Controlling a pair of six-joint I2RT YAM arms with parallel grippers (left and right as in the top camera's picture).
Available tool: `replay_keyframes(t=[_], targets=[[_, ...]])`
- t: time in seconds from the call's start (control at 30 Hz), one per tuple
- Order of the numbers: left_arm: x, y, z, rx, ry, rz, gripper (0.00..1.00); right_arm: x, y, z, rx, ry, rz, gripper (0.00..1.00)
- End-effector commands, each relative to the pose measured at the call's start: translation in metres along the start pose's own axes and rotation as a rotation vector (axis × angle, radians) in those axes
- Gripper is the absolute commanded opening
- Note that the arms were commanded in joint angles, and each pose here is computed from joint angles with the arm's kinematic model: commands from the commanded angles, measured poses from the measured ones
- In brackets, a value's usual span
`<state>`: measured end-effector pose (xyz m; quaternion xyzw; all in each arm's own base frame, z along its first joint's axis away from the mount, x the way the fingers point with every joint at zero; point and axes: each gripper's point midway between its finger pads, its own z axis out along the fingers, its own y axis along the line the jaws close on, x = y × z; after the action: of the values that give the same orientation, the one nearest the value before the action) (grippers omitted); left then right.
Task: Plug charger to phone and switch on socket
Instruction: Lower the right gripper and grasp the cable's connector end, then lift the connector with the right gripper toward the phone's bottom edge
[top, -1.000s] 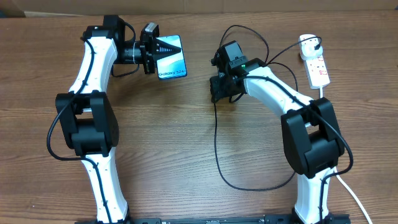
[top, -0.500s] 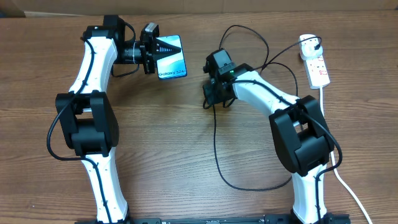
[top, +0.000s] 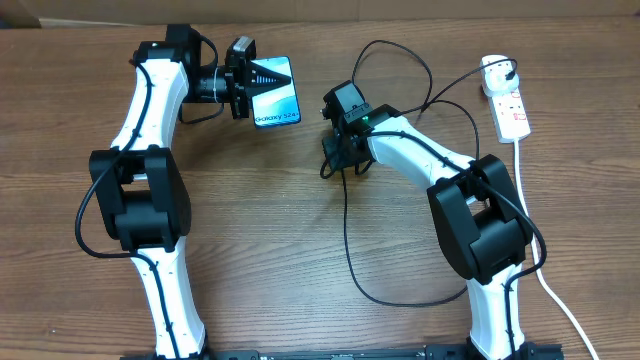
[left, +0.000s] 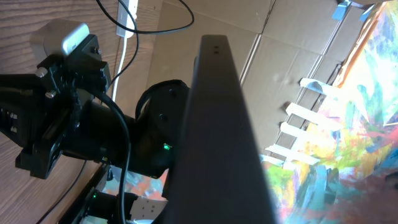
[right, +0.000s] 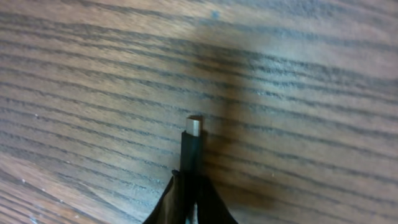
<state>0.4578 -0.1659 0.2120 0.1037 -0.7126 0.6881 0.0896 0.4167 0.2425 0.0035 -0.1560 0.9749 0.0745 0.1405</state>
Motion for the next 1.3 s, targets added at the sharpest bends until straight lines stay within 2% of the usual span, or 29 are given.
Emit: replay_keyframes(t=[0.0,0.13,0.23,0.37,0.63,0.93,1.27], targets=[[0.012,-0.025,0.003,0.044,0.022,0.067,0.04,0.011,0.003,0.01,-0.022,0.054,0.062,0.04],[0.012,-0.025,0.002,0.044,0.022,0.067,0.04,0.014,0.014,0.007,-0.145,0.094,0.168,0.04],[0.012,-0.025,0.002,0.043,0.021,0.068,0.04,0.013,0.024,0.0,-0.294,0.123,0.208,0.04],[0.012,-0.025,0.003,0.043,0.022,0.067,0.04,0.006,0.023,-0.017,-0.406,0.123,0.245,0.04],[0.011,-0.026,0.003,0.041,0.021,0.091,0.04,-0.019,0.044,-0.104,-0.739,0.047,0.223,0.04],[0.01,-0.024,0.003,0.031,0.016,0.146,0.04,-0.019,0.063,-0.181,-0.897,-0.009,0.158,0.04],[0.007,-0.025,0.001,0.033,0.012,0.237,0.04,0.012,0.081,-0.22,-1.06,0.09,0.127,0.04]])
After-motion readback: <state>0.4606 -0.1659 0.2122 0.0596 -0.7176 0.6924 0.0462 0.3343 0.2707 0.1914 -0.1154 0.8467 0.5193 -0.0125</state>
